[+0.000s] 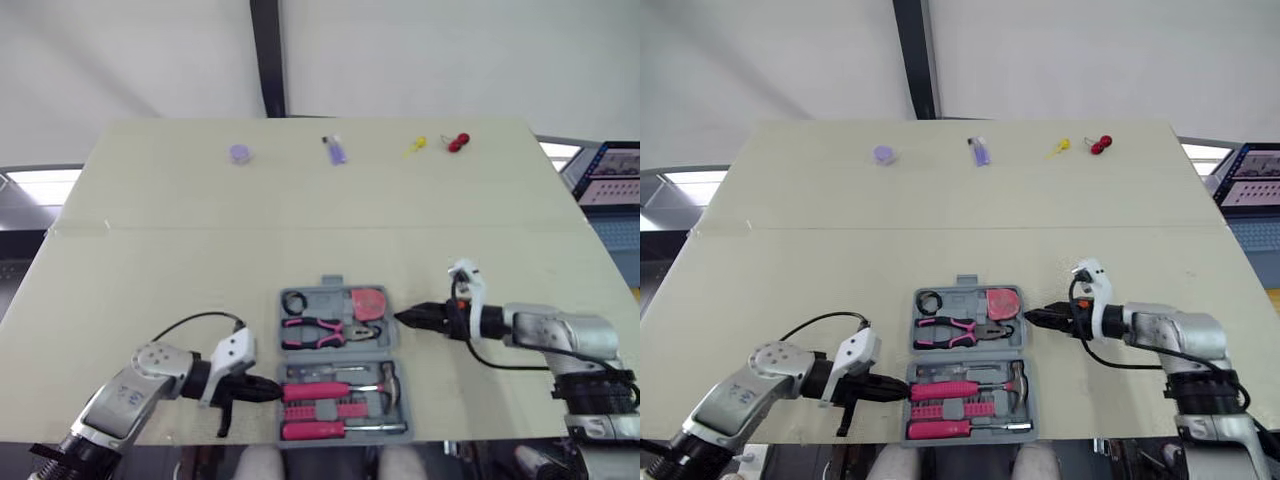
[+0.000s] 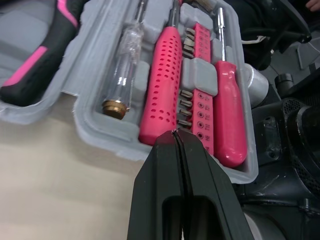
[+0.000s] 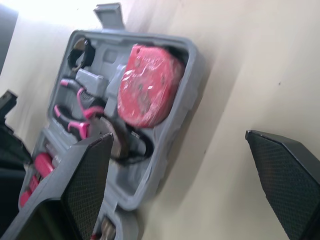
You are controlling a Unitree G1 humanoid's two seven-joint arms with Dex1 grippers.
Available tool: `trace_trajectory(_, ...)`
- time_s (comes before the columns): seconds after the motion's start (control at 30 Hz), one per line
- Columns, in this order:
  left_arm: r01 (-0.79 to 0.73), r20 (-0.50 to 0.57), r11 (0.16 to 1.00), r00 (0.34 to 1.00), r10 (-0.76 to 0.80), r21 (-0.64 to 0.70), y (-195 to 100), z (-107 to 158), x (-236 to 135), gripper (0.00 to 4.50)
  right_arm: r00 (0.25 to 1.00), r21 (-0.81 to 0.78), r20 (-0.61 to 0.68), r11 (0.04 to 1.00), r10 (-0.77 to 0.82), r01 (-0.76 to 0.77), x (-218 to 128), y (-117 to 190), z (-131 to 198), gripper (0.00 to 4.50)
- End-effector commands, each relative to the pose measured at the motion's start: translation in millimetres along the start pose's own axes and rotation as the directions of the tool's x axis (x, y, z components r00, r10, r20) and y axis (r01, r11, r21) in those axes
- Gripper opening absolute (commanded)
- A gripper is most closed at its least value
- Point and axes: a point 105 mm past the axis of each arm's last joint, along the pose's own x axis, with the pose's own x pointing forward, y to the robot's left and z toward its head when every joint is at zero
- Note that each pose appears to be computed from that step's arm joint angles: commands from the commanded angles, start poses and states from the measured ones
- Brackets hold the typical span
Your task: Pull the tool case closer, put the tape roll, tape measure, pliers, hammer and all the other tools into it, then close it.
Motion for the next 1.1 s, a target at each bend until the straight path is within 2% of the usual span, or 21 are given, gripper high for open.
trace_trajectory(0.03, 0.017, -0.092, 1.0, 0.996, -0.015, 0.011, -6.6, -20.9, 8.0, 0.0, 1.0, 0.034, 0.008, 0.999, -0.01, 0.01, 7.2, -1.2, 5.1, 4.47)
trace_trajectory(0.27, -0.006, -0.122, 0.999, 0.992, 0.01, 0.036, -0.9, -32.8, 6.8, 0.0, 1.0, 0.065, -0.001, 0.998, 0.006, -0.006, 36.3, 2.2, 0.7, 4.47)
trace_trajectory(0.5, 0.0, -0.144, 0.999, 0.99, 0.008, 0.053, -3.6, -39.2, 3.9, 0.0, 0.993, 0.154, 0.049, 0.981, 0.112, -0.118, 57.0, 16.3, 1.5, 4.47)
trace_trajectory(0.83, -0.009, -0.158, 0.999, 0.987, 0.016, 0.046, -6.1, -41.3, -3.6, 0.0, 0.968, 0.154, 0.069, 0.956, 0.241, -0.249, 60.5, 33.0, 3.9, 4.47)
trace_trajectory(1.1, -0.089, -0.103, 0.996, 0.991, 0.091, 0.024, -2.4, -42.0, -11.3, 0.0, 0.909, 0.073, 0.114, 0.909, 0.401, -0.411, 44.8, 59.9, 17.3, 4.47)
